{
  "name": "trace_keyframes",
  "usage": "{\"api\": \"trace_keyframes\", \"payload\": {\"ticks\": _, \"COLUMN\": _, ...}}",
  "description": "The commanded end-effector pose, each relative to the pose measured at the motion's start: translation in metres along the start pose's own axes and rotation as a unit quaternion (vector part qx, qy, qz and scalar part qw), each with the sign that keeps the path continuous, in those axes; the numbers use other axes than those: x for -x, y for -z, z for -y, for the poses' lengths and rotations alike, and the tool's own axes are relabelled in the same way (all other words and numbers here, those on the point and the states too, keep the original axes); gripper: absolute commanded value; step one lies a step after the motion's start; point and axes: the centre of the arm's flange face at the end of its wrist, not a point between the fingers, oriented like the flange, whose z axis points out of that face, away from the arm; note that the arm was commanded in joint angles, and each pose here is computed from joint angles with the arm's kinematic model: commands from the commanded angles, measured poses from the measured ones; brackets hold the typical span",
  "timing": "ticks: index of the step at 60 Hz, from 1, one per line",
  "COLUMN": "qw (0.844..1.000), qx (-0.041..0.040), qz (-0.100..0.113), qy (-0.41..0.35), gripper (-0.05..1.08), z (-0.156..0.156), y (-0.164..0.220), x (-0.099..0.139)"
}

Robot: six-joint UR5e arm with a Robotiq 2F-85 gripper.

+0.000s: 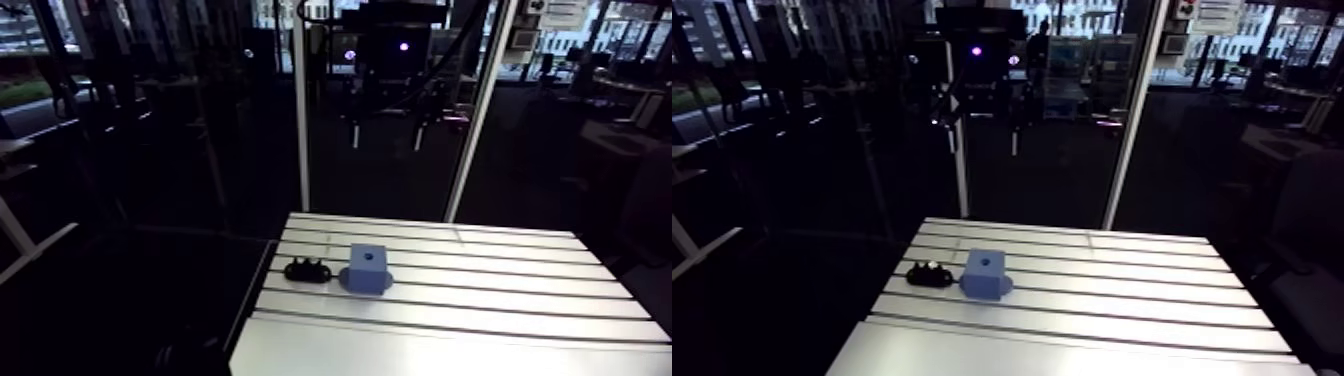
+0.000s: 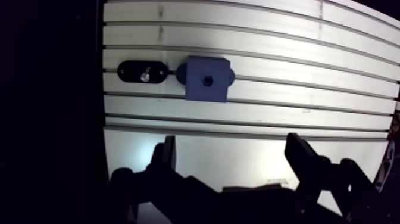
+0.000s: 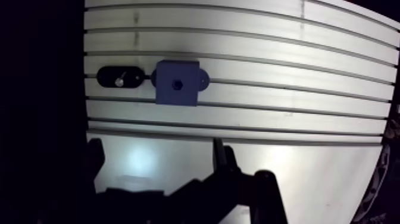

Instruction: Pick up the M10 bolt and insert it into the hex recess until seated.

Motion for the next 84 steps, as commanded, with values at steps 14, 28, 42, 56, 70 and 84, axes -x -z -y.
{"api": "trace_keyframes", "payload": {"ticks": 14, "qw": 1.000, "qx": -0.0023, "qz": -0.010, "qy": 0.018, "gripper": 0.01, "z": 0.036, "y": -0.045, "x": -0.017}}
{"api": "trace_keyframes", "payload": {"ticks": 28, "qw": 0.999, "qx": -0.0031, "qz": -0.017, "qy": 0.027, "gripper": 0.01, "z": 0.054, "y": -0.067, "x": -0.025}}
{"api": "trace_keyframes", "payload": {"ticks": 42, "qw": 0.999, "qx": -0.0012, "qz": -0.032, "qy": 0.041, "gripper": 0.01, "z": 0.072, "y": -0.092, "x": -0.027}}
{"api": "trace_keyframes", "payload": {"ticks": 56, "qw": 0.998, "qx": -0.0024, "qz": -0.043, "qy": 0.041, "gripper": 0.01, "z": 0.074, "y": -0.120, "x": -0.024}}
{"api": "trace_keyframes", "payload": {"ticks": 70, "qw": 0.997, "qx": -0.0042, "qz": -0.061, "qy": 0.042, "gripper": 0.01, "z": 0.074, "y": -0.134, "x": -0.023}}
{"api": "trace_keyframes", "payload": {"ticks": 84, "qw": 0.997, "qx": -0.0048, "qz": -0.067, "qy": 0.048, "gripper": 0.01, "z": 0.081, "y": -0.141, "x": -0.021}}
